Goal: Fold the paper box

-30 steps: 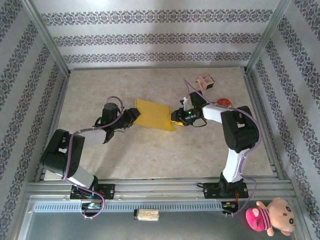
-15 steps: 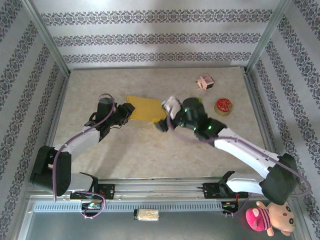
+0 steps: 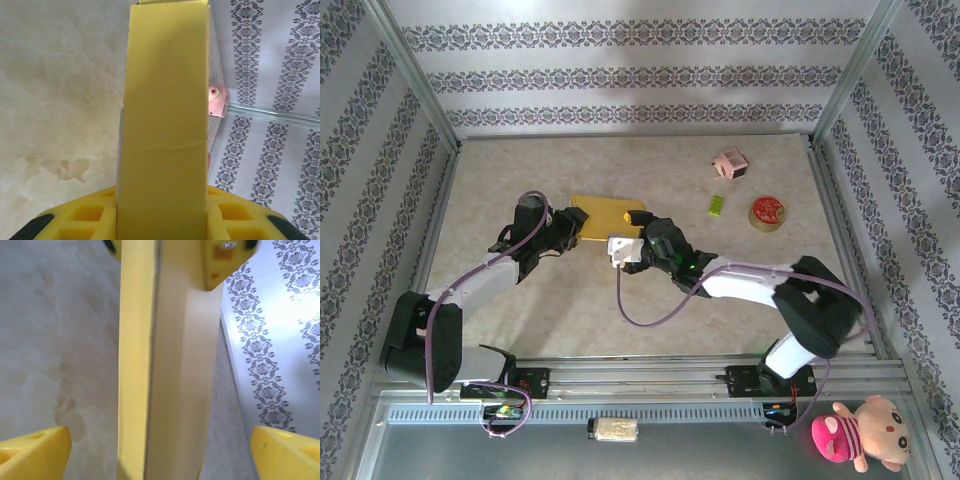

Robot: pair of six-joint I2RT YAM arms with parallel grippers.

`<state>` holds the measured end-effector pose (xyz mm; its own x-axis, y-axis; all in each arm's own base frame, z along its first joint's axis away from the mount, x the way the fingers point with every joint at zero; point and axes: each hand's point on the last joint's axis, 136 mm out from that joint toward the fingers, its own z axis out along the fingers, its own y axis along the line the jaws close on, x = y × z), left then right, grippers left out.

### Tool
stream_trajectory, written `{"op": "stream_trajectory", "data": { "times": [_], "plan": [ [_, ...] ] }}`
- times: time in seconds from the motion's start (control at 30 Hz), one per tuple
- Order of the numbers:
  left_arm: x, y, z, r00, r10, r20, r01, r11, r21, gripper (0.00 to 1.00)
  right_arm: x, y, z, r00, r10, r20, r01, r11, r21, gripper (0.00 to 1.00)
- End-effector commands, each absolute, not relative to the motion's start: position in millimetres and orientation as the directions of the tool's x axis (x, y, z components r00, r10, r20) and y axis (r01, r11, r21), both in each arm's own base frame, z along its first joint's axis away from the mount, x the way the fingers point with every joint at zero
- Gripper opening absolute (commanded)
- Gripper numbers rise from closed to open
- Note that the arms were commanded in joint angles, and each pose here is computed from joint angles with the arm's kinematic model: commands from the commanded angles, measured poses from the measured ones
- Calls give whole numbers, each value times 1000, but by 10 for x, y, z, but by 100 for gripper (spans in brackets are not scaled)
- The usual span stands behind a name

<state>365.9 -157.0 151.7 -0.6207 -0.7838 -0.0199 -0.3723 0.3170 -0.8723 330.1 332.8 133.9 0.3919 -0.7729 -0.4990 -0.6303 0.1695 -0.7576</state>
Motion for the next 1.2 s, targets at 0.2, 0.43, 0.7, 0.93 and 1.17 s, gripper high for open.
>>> {"op": "stream_trajectory", "data": {
  "times": [0.2, 0.43, 0.7, 0.93, 1.17],
  "plan": [
    [3590, -1441, 1818, -572, -820, 17, -367, 237, -899, 19, 3660, 3467, 1555, 468, -790, -396, -432, 186, -882, 75],
    [3528, -1394, 1922, -561, -828, 11, -345, 222, -912, 20, 3493, 3457, 1548, 497, -770, -401, -471, 148, -869, 48],
    [3523, -1356, 2158, -555, -831, -34, -293, 234, -927, 48, 3247, 3429, 1608, 448, -738, -505, -630, 140, -764, 36],
    [3459, -982, 2821, -436, -839, -326, -65, 391, -918, 75, 2868, 3215, 1770, 269, -728, -631, -895, 53, -443, 36],
    [3121, -669, 3217, -381, -366, -849, 90, 899, -429, 77, 2727, 2864, 2040, 47, -817, -575, -997, -3, -78, 36]
  ]
}}
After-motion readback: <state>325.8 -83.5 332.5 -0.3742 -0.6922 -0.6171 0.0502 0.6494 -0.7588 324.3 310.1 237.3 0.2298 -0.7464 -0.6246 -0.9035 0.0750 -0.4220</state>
